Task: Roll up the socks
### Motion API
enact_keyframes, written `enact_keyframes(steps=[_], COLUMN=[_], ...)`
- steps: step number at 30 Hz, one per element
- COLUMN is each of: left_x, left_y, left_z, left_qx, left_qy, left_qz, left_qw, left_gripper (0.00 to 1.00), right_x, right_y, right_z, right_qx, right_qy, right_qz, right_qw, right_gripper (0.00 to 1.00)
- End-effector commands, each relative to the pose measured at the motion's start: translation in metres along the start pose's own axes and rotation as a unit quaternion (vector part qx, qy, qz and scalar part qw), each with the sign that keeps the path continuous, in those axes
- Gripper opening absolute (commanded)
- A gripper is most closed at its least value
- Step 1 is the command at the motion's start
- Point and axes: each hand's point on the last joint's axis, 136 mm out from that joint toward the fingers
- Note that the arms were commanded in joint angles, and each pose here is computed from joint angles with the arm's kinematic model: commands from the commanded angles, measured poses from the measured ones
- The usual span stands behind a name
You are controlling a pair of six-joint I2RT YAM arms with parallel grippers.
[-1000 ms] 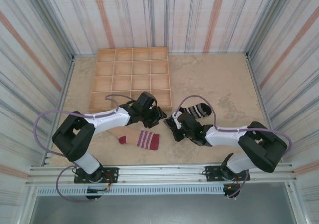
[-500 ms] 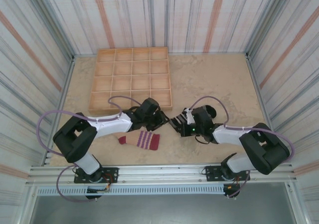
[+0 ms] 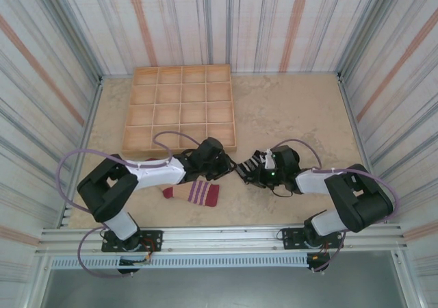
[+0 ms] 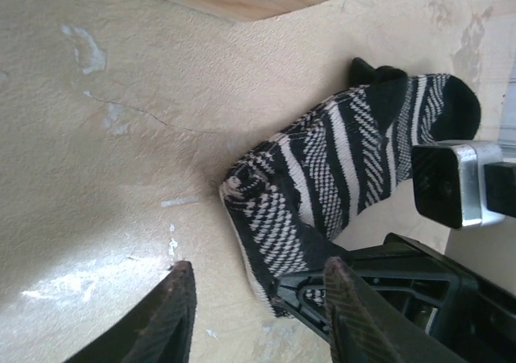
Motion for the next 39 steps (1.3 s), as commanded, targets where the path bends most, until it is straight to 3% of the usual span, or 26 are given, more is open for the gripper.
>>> enact_keyframes(steps=[1,15,39], left_x=[-0.005,0.008,0.023], left_y=[-0.004,-0.018,-0.056], left_z=[-0.006,-0.017,-0.013], left_qx=[0.004,0.025,0.045], left_qy=[-0.025,-0.086,-0.106], left_qz=[-0.023,-0.031,0.003], left_qw=[0.999,0.995,0.993], left_gripper=[0.43,0.44,0.41], right_x=[0.042,0.057,0.058], right_y=[0.003,0.02,0.025], right_z=[-0.044,-0.081,-0.09], right_qx=[0.065,0.142,0.137], right_qy=[-0.14,-0.293,-0.306], right_qz=[0.06,0.045,0.038], right_qw=[0.986,0.945,0.941], right_gripper=[0.0,0.0,0.0])
Point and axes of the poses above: each hand's point on the last joint's axis, 136 mm out from that joint toward the fingers, its own y axis back along the fingers, its own z axis along the line the jaws close on, x = y × z, and after that the axes turned 5 degrees about y, right-handed
